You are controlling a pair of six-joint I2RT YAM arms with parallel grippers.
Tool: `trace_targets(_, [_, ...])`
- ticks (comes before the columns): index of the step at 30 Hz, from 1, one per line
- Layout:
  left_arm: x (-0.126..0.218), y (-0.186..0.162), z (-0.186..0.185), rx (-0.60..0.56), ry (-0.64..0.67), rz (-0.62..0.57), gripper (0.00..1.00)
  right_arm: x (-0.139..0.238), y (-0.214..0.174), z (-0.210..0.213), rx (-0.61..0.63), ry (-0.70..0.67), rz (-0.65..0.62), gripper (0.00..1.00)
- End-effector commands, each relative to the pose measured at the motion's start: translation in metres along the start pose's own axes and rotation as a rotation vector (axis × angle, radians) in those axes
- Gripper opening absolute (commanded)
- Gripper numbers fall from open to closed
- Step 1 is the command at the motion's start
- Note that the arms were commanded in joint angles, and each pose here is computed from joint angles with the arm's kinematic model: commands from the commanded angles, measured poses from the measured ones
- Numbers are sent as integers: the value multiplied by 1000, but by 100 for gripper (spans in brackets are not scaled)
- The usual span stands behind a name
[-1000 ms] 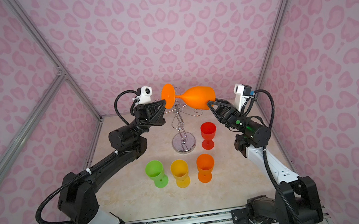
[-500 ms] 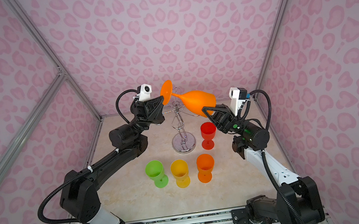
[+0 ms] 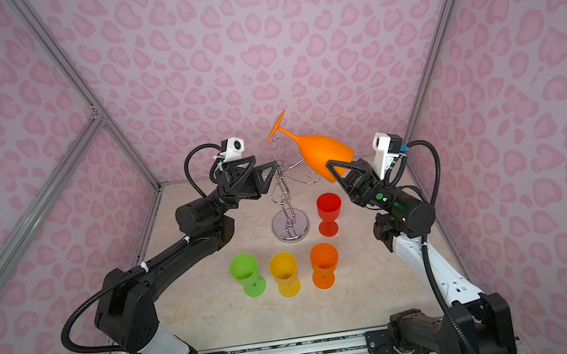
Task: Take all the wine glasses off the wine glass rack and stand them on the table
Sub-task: 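Pull the orange glass away with the right gripper while the left gripper releases the foot, then lower the orange glass with the right gripper beside the red glass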
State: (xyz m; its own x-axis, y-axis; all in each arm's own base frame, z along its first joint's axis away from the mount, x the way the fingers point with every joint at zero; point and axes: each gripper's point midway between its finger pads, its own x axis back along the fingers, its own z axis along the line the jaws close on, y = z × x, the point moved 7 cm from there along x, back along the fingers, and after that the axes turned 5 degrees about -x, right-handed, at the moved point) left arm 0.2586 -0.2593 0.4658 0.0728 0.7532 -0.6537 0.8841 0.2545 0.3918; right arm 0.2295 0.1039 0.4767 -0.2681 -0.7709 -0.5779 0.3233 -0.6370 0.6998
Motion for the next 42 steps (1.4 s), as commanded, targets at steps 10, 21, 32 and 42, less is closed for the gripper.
trace_targets(10, [4, -25, -9, -300, 127, 194, 72, 75, 34, -46, 247, -1290, 292, 0])
trace_targets(21, [12, -30, -25, -438, 300, 219, 73, 134, -7, -158, 37, -1583, 568, 0])
trace_targets(32, [19, -42, -50, -539, 372, 223, 74, 126, -51, -245, -57, -1608, 932, 0])
trace_targets(42, [23, -48, -57, -557, 393, 227, 74, 121, -77, -282, -126, -1615, 1118, 0])
